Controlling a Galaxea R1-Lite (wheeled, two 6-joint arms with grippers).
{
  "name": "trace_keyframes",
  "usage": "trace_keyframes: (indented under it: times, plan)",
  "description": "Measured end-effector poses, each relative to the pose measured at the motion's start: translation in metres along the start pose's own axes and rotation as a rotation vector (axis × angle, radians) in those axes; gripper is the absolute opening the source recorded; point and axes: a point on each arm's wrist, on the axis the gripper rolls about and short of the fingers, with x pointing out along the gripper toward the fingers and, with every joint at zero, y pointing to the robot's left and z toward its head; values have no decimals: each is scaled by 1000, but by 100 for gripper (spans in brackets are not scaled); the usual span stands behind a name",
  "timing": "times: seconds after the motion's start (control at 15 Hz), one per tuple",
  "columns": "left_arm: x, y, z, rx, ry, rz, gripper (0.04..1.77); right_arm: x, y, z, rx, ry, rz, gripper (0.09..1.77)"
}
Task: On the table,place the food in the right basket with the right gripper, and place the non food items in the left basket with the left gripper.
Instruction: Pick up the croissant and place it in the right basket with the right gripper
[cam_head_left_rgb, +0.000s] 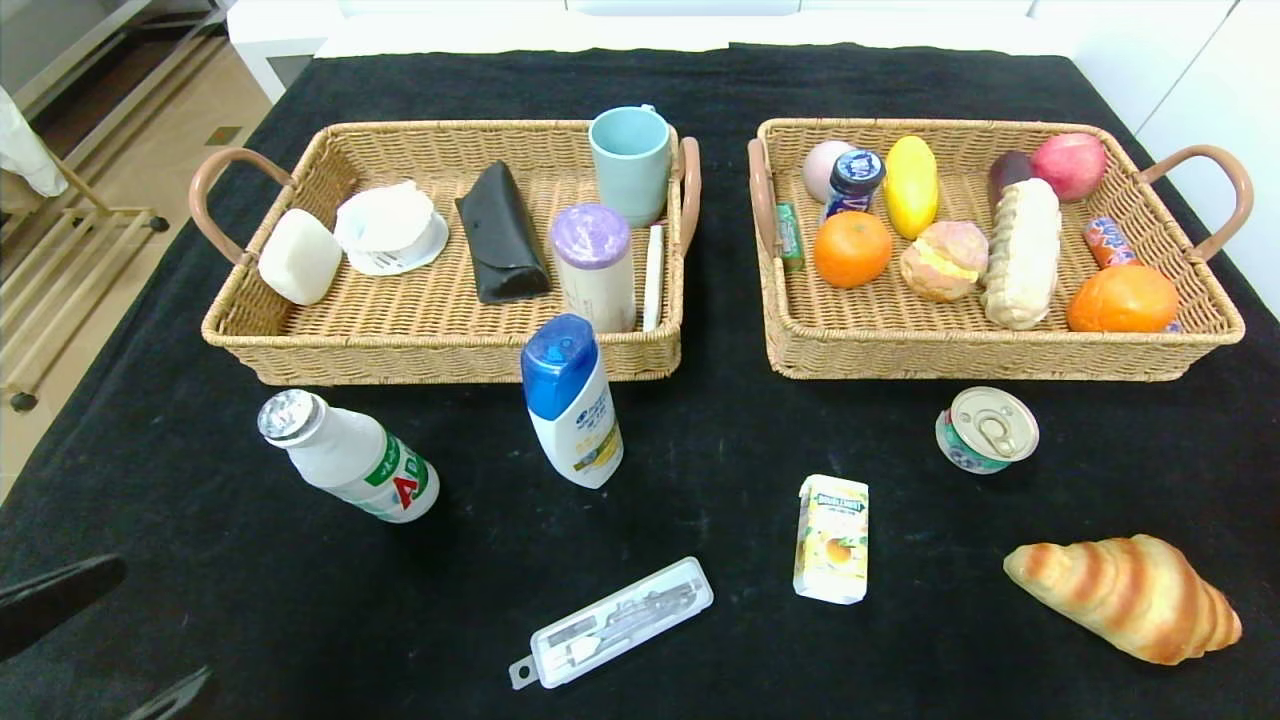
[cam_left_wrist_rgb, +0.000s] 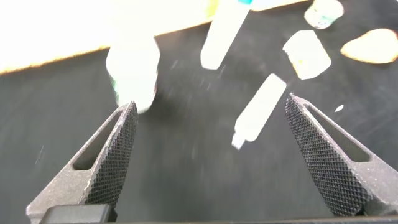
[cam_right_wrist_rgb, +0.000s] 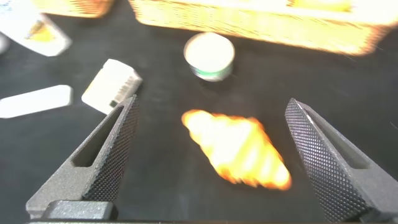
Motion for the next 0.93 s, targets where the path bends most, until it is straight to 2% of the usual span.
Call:
trace_keyframes:
  times: [0.13, 0.27, 0.4, 0.47, 0.6, 0.73, 0.93]
  plan:
    - [27, 3, 10, 15, 19, -84, 172, 17, 2, 12, -9, 23, 59, 171]
    - [46, 2, 19, 46, 47, -145, 172, 29, 7, 18, -22, 65, 78, 171]
    - [56, 1, 23, 65, 112, -180, 172, 35, 14, 18, -46, 158, 96, 171]
    - [58, 0, 26, 74, 136, -195, 172, 38, 17, 18, -64, 202, 100, 171]
    - [60, -1, 30, 104, 184, -217, 172, 45, 21, 19, -99, 235, 116, 171]
    - [60, -2, 35, 139, 178, -226, 172, 51, 23, 19, -134, 253, 99, 171]
    - [57, -3, 37, 147, 170, -232, 172, 52, 24, 16, -147, 303, 99, 171]
